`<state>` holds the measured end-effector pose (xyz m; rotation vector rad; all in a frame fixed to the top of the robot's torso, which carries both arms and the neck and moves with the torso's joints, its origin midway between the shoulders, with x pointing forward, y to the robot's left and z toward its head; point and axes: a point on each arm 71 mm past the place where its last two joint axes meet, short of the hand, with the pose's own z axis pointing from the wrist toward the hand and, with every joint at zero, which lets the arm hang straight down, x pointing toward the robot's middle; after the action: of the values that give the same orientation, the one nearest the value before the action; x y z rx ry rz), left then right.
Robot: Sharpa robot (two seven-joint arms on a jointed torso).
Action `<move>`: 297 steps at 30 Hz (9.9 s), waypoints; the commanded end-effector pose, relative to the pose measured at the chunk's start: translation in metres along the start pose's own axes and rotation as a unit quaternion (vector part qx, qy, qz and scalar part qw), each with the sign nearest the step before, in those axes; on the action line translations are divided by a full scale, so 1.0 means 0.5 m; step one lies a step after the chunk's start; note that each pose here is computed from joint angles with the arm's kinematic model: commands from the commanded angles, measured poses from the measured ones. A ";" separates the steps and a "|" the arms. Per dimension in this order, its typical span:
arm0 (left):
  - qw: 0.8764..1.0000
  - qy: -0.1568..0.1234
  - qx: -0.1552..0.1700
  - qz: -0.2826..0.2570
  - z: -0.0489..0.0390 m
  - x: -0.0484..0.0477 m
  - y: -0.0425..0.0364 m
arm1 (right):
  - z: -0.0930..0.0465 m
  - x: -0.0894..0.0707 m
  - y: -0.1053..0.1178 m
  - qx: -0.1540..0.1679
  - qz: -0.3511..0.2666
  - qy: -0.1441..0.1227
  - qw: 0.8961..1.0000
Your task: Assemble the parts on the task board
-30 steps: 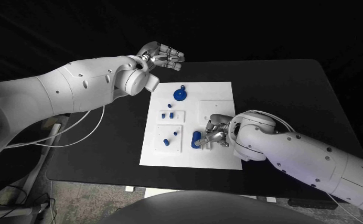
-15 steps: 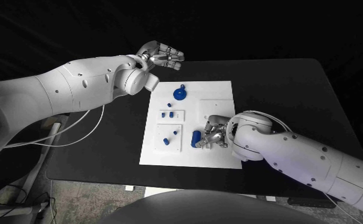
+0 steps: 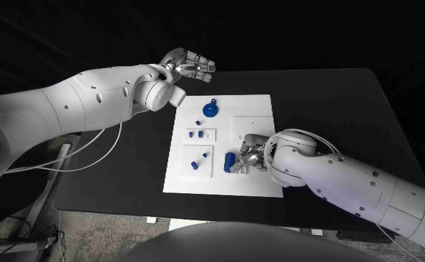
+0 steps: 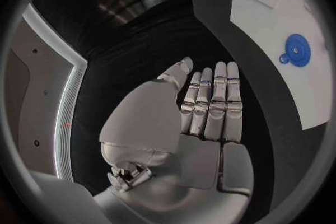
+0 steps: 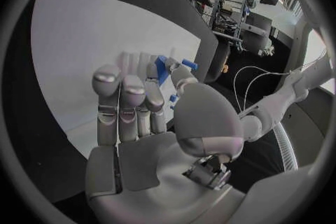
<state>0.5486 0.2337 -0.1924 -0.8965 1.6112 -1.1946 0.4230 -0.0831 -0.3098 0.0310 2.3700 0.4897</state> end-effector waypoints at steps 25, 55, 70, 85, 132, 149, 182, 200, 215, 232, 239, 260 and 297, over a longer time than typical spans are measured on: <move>1.000 0.021 -0.008 -0.005 -0.001 0.004 0.002 | 0.008 0.006 -0.028 0.012 0.012 0.013 1.000; 1.000 0.002 0.017 -0.011 -0.004 -0.008 -0.003 | -0.080 -0.084 -0.105 -0.015 0.081 -0.083 0.993; 0.999 -0.011 0.038 -0.027 -0.019 -0.030 0.003 | -0.174 -0.211 -0.256 0.043 0.120 -0.146 0.981; 0.999 -0.018 0.036 -0.031 -0.033 -0.044 0.015 | -0.198 -0.228 -0.353 0.143 0.073 -0.154 0.975; 0.999 -0.012 0.038 -0.034 -0.037 -0.044 0.017 | -0.111 -0.126 -0.393 0.266 -0.096 -0.050 0.958; 0.999 -0.010 0.032 -0.035 -0.038 -0.046 0.019 | -0.079 -0.107 -0.358 0.250 -0.106 -0.057 0.961; 0.999 -0.010 0.024 -0.034 -0.039 -0.045 0.021 | -0.061 -0.071 -0.347 0.215 -0.051 -0.066 0.973; 0.999 -0.007 0.022 -0.033 -0.040 -0.043 0.021 | -0.123 -0.112 -0.260 0.124 0.078 -0.131 0.980; 0.999 -0.001 0.021 -0.033 -0.038 -0.036 0.019 | -0.104 -0.086 -0.183 0.076 0.102 -0.084 0.988; 0.999 0.004 0.019 -0.033 -0.036 -0.031 0.018 | -0.055 -0.038 -0.115 0.039 0.113 -0.037 0.992; 0.999 0.006 0.018 -0.033 -0.035 -0.029 0.017 | -0.042 -0.029 -0.092 0.025 0.105 -0.025 0.994; 0.999 0.010 0.016 -0.033 -0.033 -0.024 0.016 | 0.001 -0.006 -0.086 0.045 0.055 -0.001 0.997; 0.999 0.013 0.013 -0.031 -0.029 -0.019 0.014 | 0.024 0.002 -0.079 0.058 0.053 0.013 0.997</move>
<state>0.5375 0.2512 -0.1962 -0.9371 1.5896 -1.2558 0.4357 -0.1133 -0.3288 0.2218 2.4034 0.4264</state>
